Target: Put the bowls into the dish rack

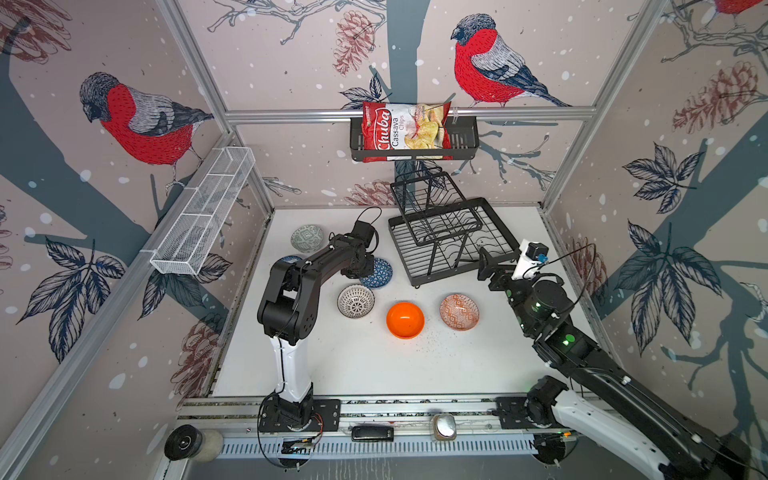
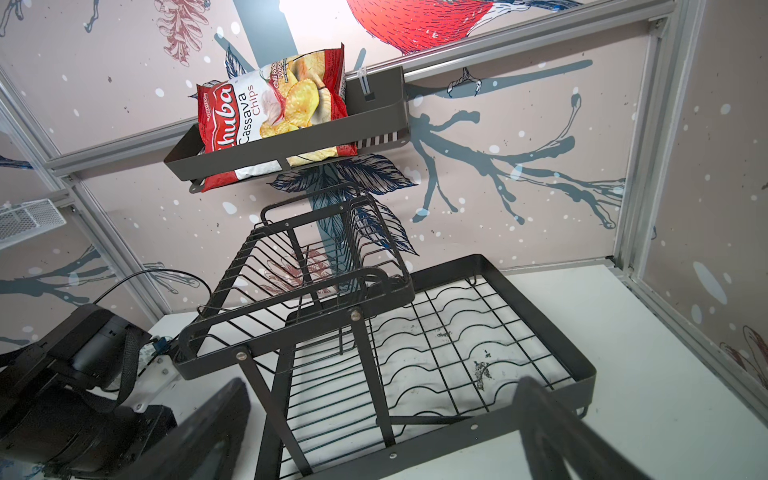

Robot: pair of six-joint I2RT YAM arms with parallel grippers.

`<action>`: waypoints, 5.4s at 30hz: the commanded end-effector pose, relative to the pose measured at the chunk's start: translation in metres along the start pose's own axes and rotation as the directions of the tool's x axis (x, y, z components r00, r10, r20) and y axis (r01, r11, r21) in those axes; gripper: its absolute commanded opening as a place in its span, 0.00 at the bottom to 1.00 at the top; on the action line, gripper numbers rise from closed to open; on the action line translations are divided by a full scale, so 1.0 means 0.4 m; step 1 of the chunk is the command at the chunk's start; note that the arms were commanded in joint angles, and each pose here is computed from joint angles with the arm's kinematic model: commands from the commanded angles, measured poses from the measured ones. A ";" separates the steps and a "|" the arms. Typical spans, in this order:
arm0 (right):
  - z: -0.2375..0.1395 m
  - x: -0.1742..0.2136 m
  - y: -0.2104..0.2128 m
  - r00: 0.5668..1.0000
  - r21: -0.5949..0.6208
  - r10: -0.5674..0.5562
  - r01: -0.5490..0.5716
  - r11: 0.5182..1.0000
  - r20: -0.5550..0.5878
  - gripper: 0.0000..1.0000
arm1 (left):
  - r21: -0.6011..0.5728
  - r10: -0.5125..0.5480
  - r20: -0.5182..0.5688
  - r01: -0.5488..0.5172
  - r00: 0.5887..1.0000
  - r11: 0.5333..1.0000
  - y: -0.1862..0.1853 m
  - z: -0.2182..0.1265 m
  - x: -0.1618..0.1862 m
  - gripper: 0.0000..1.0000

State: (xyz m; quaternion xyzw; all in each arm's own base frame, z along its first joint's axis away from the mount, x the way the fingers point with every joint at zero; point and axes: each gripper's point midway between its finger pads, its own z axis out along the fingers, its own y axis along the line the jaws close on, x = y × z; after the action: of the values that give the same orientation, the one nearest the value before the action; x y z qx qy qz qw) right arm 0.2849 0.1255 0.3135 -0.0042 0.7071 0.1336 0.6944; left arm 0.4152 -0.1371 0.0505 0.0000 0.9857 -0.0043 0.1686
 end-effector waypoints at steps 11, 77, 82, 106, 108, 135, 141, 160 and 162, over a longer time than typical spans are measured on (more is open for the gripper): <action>0.003 -0.001 -0.009 1.000 0.009 0.001 -0.001 1.000 0.010 0.99 | -0.224 -0.132 -0.015 0.125 0.991 0.967 0.228 -0.018 0.023 0.00; 0.332 0.216 -0.507 0.885 0.492 0.252 -0.031 0.870 -0.391 1.00 | 0.744 -0.307 0.407 -0.118 0.860 0.657 -0.301 -0.539 -0.098 0.98; 0.461 0.265 -0.524 0.843 0.450 0.204 0.050 0.892 -0.498 1.00 | 0.753 -0.297 0.377 -0.104 0.878 0.650 -0.329 -0.515 -0.106 0.98; 0.633 0.502 -0.555 0.705 0.346 0.160 0.128 0.930 -0.691 0.61 | 0.727 -0.273 0.371 -0.095 0.888 0.680 -0.326 -0.484 -0.143 0.98; 0.630 0.504 -0.549 0.706 0.345 0.155 0.133 0.929 -0.691 0.58 | 0.724 -0.273 0.372 -0.093 0.888 0.683 -0.322 -0.483 -0.142 0.98; 0.548 0.532 -0.335 0.698 0.288 0.151 0.083 0.954 -0.700 0.26 | 0.661 -0.327 0.360 0.009 0.874 0.751 -0.162 -0.476 -0.150 0.98; 0.528 0.539 -0.285 0.703 0.272 0.175 0.026 0.962 -0.689 0.23 | 0.667 -0.352 0.353 0.031 0.867 0.744 -0.132 -0.483 -0.156 0.98; 0.520 0.517 -0.177 0.732 0.315 0.255 -0.058 0.947 -0.632 0.06 | 0.653 -0.435 0.310 0.142 0.845 0.743 0.005 -0.445 -0.175 0.98; 0.525 0.517 -0.181 0.735 0.320 0.257 -0.058 0.946 -0.627 0.05 | 0.653 -0.429 0.304 0.142 0.851 0.744 0.002 -0.440 -0.179 0.98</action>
State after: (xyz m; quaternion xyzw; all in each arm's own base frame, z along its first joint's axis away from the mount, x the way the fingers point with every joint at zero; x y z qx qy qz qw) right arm 0.4862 0.1316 0.0811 0.0508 0.9339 0.0550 0.3496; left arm 0.4298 -0.1287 0.2485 -0.1180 0.8436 -0.3410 0.3976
